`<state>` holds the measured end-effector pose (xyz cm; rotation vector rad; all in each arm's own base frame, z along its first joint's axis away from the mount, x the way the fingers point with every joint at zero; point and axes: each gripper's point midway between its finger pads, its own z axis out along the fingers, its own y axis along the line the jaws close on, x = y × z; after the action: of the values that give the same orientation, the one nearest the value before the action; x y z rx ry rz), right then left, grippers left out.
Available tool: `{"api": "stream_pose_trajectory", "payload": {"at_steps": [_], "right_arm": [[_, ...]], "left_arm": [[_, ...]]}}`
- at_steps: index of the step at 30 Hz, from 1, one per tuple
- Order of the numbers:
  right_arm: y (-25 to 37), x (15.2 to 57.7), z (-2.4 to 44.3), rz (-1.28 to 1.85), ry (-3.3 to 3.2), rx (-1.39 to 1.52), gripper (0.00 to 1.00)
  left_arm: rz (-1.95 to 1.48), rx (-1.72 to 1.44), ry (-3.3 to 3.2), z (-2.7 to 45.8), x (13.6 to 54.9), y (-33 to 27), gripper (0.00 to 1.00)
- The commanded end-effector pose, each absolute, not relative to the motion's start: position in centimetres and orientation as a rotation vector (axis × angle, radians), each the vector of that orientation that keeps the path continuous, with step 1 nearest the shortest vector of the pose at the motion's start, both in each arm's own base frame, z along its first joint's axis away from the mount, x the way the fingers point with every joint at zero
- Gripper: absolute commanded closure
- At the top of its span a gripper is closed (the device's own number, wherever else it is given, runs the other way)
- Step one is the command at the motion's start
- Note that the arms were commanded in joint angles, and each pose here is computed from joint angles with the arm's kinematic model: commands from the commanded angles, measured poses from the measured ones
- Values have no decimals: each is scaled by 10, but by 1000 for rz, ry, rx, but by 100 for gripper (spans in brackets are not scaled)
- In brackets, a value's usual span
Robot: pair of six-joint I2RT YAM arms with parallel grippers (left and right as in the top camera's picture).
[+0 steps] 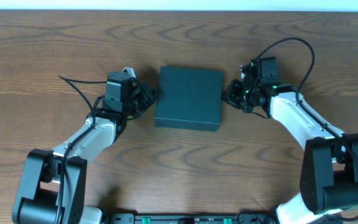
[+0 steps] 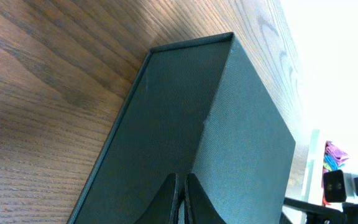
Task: Pack container
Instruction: 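Press both grippers against the box sides to square it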
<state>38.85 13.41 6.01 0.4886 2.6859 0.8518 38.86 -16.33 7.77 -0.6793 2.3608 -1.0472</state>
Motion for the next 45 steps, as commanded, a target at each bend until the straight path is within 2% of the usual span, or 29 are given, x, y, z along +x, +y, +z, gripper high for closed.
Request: {"api": "stream_pose_trajectory", "payload": {"at_steps": [1,28,33,40,43,45], "right_arm": [[136,394,67,917,2658,524,98],[160,422,97,1087,2487,574,98],[151,423,104,1170,2471,559,98],[131,418,119,1333,2432,460,99],[113,406,96,1208,2528,521,98],[96,391,71,1019,2643,603,98]], "left_arm": [[-1038,-687,2377,71,388,-166,94],[-1001,-690,2300,80,402,-159,94],[-1109,-651,2247,107,418,-154,94],[-1243,-558,2154,150,440,-113,94],[-1134,-644,2269,120,427,-91,94],[-1000,-712,2396,91,409,-79,94]]}}
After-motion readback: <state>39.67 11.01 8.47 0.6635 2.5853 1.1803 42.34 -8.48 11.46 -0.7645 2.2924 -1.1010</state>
